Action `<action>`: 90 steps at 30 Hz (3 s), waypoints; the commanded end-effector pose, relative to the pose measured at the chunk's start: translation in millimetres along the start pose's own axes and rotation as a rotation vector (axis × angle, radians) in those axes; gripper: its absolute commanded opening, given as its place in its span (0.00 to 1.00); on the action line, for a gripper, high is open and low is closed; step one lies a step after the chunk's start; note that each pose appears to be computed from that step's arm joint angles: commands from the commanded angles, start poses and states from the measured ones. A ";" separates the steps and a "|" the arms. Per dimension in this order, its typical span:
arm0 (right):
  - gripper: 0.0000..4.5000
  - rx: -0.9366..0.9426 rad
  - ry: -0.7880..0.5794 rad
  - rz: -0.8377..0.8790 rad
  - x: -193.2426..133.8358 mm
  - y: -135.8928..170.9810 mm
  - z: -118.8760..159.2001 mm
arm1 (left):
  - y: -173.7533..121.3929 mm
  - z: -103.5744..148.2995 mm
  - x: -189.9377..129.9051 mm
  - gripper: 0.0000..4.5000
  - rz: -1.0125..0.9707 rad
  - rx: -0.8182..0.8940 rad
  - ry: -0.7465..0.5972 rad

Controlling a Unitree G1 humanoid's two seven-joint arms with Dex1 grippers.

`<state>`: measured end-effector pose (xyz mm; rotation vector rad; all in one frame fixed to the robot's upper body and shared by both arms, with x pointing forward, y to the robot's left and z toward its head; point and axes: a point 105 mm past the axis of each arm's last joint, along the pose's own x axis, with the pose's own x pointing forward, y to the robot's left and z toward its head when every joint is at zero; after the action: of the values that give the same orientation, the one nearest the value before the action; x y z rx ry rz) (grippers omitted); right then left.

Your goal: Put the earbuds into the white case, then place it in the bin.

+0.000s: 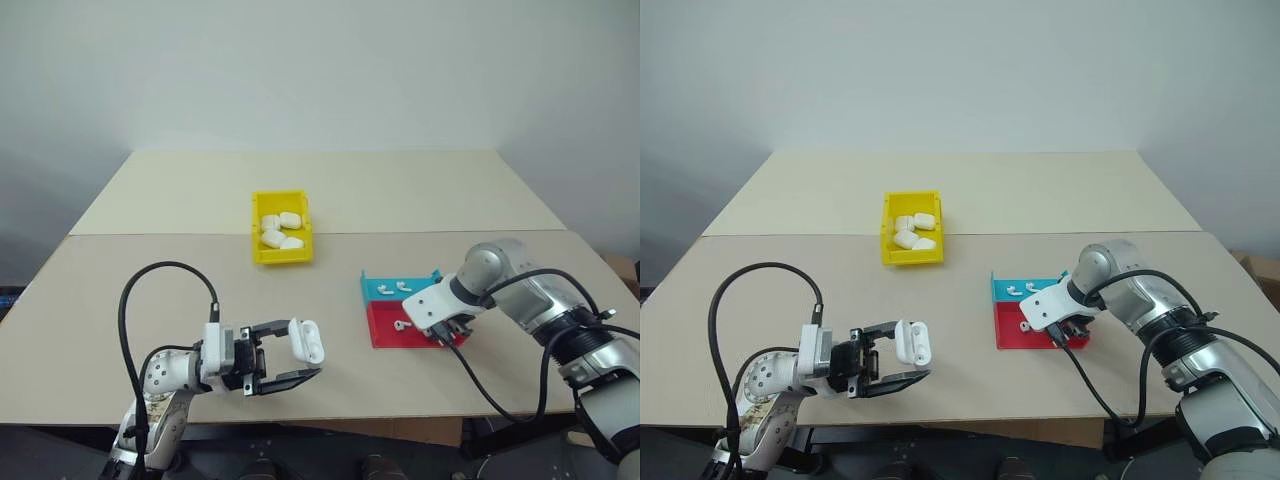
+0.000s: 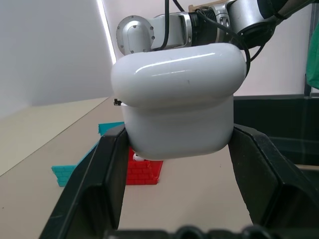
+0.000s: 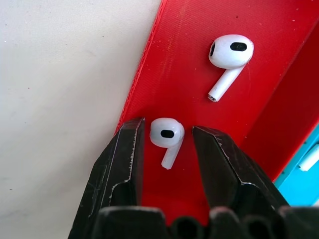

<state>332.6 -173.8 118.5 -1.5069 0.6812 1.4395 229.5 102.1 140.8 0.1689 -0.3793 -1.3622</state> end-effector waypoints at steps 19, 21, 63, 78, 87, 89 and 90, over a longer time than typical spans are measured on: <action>0.27 -0.027 0.011 -0.032 -4.8 -4.2 -1.1 | -1.1 6.7 2.6 0.62 -0.011 0.016 0.005; 0.27 -0.013 -0.026 -0.052 -10.2 -5.8 3.8 | -1.0 7.9 2.8 0.62 -0.011 0.018 -0.006; 0.27 0.014 -1.541 -0.565 -160.1 17.1 150.2 | 19.1 67.7 59.4 0.62 -0.225 0.024 -0.255; 0.27 0.036 -1.471 -0.537 -140.6 15.5 143.9 | 17.7 68.5 59.1 0.62 -0.217 0.031 -0.250; 0.27 0.039 -1.451 -0.538 -134.3 14.9 144.3 | 17.4 68.3 61.2 0.62 -0.217 0.029 -0.256; 0.27 0.041 -1.453 -0.544 -134.8 14.2 143.9 | 17.0 68.2 61.9 0.62 -0.219 0.029 -0.258; 0.27 0.042 -1.453 -0.547 -135.1 14.0 143.7 | 16.9 68.2 62.2 0.62 -0.219 0.028 -0.259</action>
<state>234.4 -80.7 257.7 -0.2357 -0.5253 1.5778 235.2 53.7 210.5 0.0406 -0.5546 -1.5985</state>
